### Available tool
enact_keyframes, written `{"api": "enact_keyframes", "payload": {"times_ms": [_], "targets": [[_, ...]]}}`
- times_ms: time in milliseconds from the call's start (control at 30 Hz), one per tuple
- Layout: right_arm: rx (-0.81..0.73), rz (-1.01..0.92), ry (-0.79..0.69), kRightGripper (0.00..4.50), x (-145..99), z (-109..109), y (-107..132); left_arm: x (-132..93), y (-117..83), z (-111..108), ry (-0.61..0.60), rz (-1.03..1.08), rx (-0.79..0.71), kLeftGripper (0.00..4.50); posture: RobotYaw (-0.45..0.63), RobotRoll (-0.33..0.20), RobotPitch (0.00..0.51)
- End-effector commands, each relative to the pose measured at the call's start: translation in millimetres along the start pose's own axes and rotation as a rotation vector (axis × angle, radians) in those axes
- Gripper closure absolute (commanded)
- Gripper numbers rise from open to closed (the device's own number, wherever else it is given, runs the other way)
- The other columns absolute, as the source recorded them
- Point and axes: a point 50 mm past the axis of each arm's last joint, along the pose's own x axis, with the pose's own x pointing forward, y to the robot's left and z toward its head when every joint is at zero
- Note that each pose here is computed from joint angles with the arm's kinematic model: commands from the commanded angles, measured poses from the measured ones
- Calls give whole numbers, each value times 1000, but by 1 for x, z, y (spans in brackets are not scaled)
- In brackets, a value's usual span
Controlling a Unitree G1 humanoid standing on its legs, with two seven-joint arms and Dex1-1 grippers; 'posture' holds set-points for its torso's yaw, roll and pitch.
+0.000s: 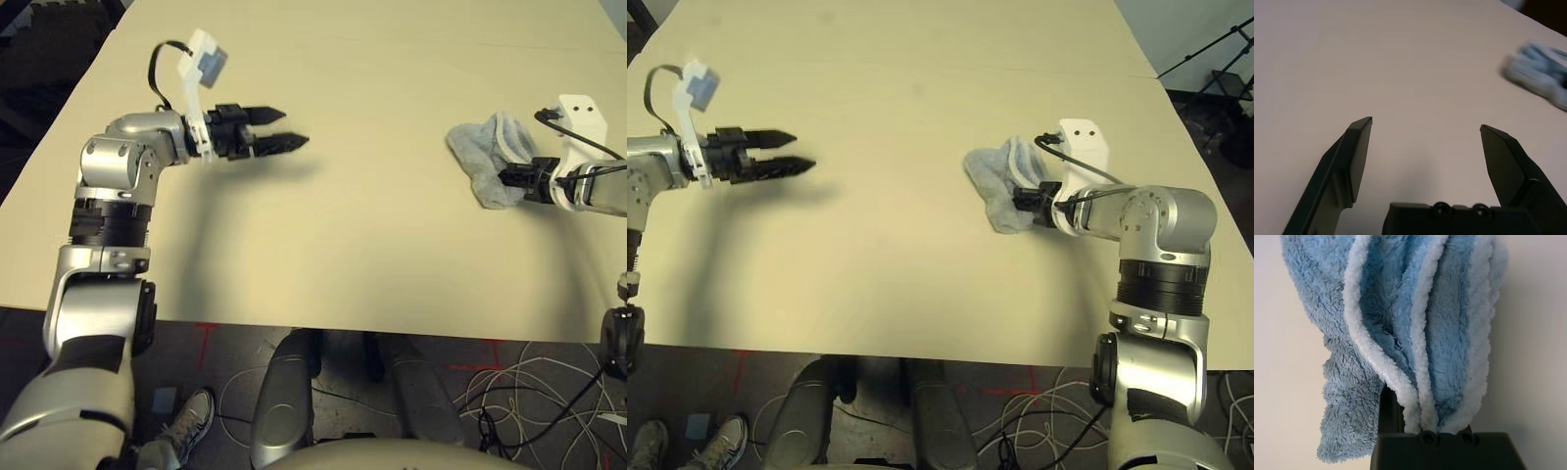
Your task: Wipe the water off the table with a rag.
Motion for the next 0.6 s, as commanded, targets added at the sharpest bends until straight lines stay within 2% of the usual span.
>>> {"api": "enact_keyframes", "payload": {"times_ms": [33, 333, 600], "targets": [[40, -97, 62, 4457, -3, -13, -25, -5, 16, -7, -54, 218, 48, 0, -18, 0, 325], [83, -84, 130, 4457, -9, -20, -33, -16, 25, -47, -96, 526, -29, 0, -16, 0, 324], [118, -79, 170, 4457, -8, -31, -33, -14, 22, -61, -85, 542, -47, 0, -18, 0, 323]]}}
